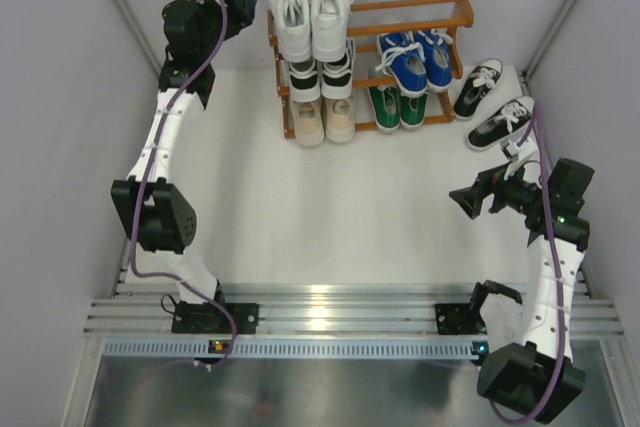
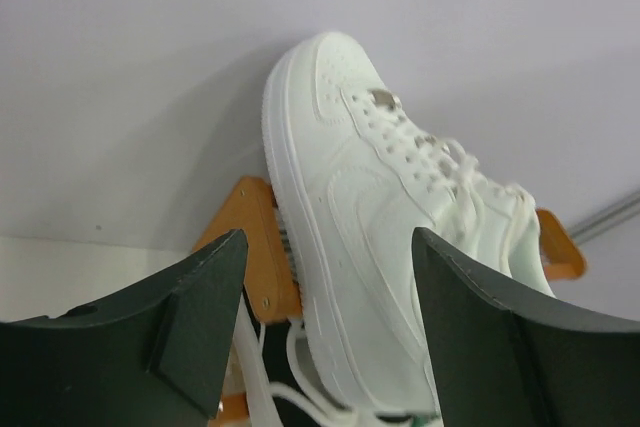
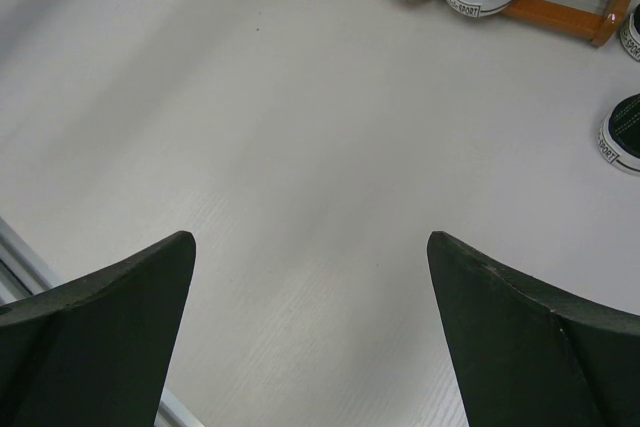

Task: Place and organize the shoes onto the shoe shelf
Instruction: Adjust the shoe at the shoe shelf.

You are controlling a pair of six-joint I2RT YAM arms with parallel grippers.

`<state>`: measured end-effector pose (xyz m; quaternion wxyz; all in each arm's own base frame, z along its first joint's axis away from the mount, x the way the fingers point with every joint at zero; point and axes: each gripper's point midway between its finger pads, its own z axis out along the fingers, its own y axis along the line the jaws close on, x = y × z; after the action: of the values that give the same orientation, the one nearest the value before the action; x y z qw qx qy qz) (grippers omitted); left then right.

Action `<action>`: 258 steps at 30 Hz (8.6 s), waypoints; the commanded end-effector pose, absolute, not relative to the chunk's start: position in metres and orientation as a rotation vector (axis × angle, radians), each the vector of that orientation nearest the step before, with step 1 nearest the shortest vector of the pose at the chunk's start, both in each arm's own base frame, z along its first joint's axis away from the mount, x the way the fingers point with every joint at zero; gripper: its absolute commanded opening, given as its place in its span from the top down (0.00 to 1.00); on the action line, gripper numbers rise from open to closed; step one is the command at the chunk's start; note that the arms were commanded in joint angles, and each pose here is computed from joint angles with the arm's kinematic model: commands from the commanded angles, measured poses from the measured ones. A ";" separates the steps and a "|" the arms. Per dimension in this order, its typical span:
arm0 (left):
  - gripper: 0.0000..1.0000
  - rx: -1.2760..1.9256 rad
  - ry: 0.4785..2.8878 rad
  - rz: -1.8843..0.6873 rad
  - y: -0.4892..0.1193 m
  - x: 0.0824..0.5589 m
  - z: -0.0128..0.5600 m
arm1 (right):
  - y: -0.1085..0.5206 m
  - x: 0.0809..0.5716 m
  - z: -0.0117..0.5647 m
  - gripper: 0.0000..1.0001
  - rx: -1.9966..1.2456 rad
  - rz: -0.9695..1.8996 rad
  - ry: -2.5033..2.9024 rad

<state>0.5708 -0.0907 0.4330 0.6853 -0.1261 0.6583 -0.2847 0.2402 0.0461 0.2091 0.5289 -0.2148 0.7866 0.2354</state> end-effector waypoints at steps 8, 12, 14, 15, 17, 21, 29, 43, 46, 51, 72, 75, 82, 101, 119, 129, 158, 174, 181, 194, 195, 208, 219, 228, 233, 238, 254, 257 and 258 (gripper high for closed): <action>0.27 -0.174 1.494 -0.893 -0.125 0.476 0.437 | 0.045 0.241 0.214 0.01 -0.539 0.550 1.841; 0.27 -0.161 1.477 -0.904 -0.129 0.475 0.446 | 0.045 0.240 0.214 0.00 -0.539 0.552 1.841; 0.27 -0.156 1.474 -0.883 -0.129 0.482 0.446 | 0.045 0.240 0.214 0.01 -0.543 0.551 1.839; 0.28 -0.143 1.452 -0.871 -0.129 0.483 0.456 | 0.045 0.240 0.214 0.01 -0.543 0.551 1.839; 0.28 -0.120 1.445 -0.832 -0.131 0.492 0.456 | 0.046 0.240 0.214 0.01 -0.543 0.556 1.840; 0.30 -0.072 1.421 -0.754 -0.134 0.510 0.461 | 0.046 0.240 0.214 0.00 -0.544 0.555 1.839; 0.37 0.015 1.382 -0.624 -0.143 0.536 0.470 | 0.047 0.240 0.214 0.01 -0.547 0.564 1.841; 0.41 0.063 1.424 -0.532 -0.160 0.567 0.453 | 0.047 0.239 0.214 0.01 -0.550 0.570 1.840; 0.46 0.069 1.438 -0.523 -0.161 0.571 0.448 | 0.047 0.239 0.214 0.01 -0.550 0.570 1.840; 0.53 0.090 1.448 -0.524 -0.166 0.574 0.445 | 0.047 0.239 0.214 0.01 -0.552 0.566 1.840; 0.89 0.120 1.404 -0.574 -0.175 0.569 0.468 | 0.047 0.240 0.212 0.01 -0.547 0.570 1.846; 0.90 0.119 1.396 -0.577 -0.175 0.567 0.472 | 0.047 0.240 0.213 0.01 -0.549 0.568 1.844; 0.91 0.115 1.382 -0.589 -0.175 0.561 0.480 | 0.046 0.240 0.213 0.01 -0.545 0.569 1.846; 0.92 0.084 1.336 -0.592 -0.169 0.552 0.503 | 0.046 0.240 0.213 0.01 -0.548 0.567 1.845; 0.92 0.065 1.293 -0.614 -0.166 0.540 0.523 | 0.046 0.240 0.212 0.01 -0.546 0.568 1.848; 0.92 0.059 1.278 -0.606 -0.163 0.536 0.532 | 0.046 0.240 0.213 0.01 -0.547 0.567 1.847; 0.93 0.058 1.296 -0.607 -0.160 0.532 0.527 | 0.046 0.240 0.211 0.01 -0.547 0.571 1.850; 0.90 0.054 1.298 -0.593 -0.157 0.531 0.525 | 0.046 0.240 0.212 0.01 -0.547 0.570 1.847; 0.85 0.052 1.366 -0.592 -0.162 0.549 0.491 | 0.046 0.239 0.211 0.01 -0.547 0.572 1.850; 0.80 0.062 1.460 -0.613 -0.173 0.573 0.441 | 0.046 0.240 0.211 0.01 -0.548 0.571 1.849; 0.80 0.064 1.471 -0.611 -0.173 0.574 0.435 | 0.046 0.240 0.211 0.01 -0.547 0.572 1.850; 0.64 0.091 1.519 -0.631 -0.179 0.574 0.412 | 0.046 0.240 0.211 0.01 -0.546 0.570 1.849; 0.52 0.091 1.475 -0.628 -0.175 0.560 0.434 | 0.046 0.240 0.211 0.01 -0.546 0.570 1.850; 0.45 0.070 1.401 -0.623 -0.167 0.546 0.467 | 0.046 0.240 0.211 0.01 -0.546 0.571 1.851; 0.42 0.056 1.370 -0.609 -0.160 0.541 0.481 | 0.046 0.239 0.210 0.01 -0.546 0.571 1.851; 0.40 0.045 1.357 -0.605 -0.155 0.536 0.489 | 0.045 0.239 0.210 0.01 -0.544 0.571 1.852; 0.48 -0.153 1.400 -0.458 -0.092 0.532 0.482 | 0.044 0.240 0.209 0.01 -0.537 0.568 1.857; 0.77 -0.195 1.465 -0.430 -0.079 0.545 0.460 | 0.043 0.240 0.208 0.01 -0.536 0.569 1.858; 0.83 -0.191 1.479 -0.424 -0.079 0.548 0.454 | 0.043 0.240 0.209 0.01 -0.535 0.569 1.857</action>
<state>0.5424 -0.0932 0.4677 0.7269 -0.0631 0.6510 -0.2093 0.2393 0.0450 0.2065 0.5261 -0.2173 0.7867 0.2389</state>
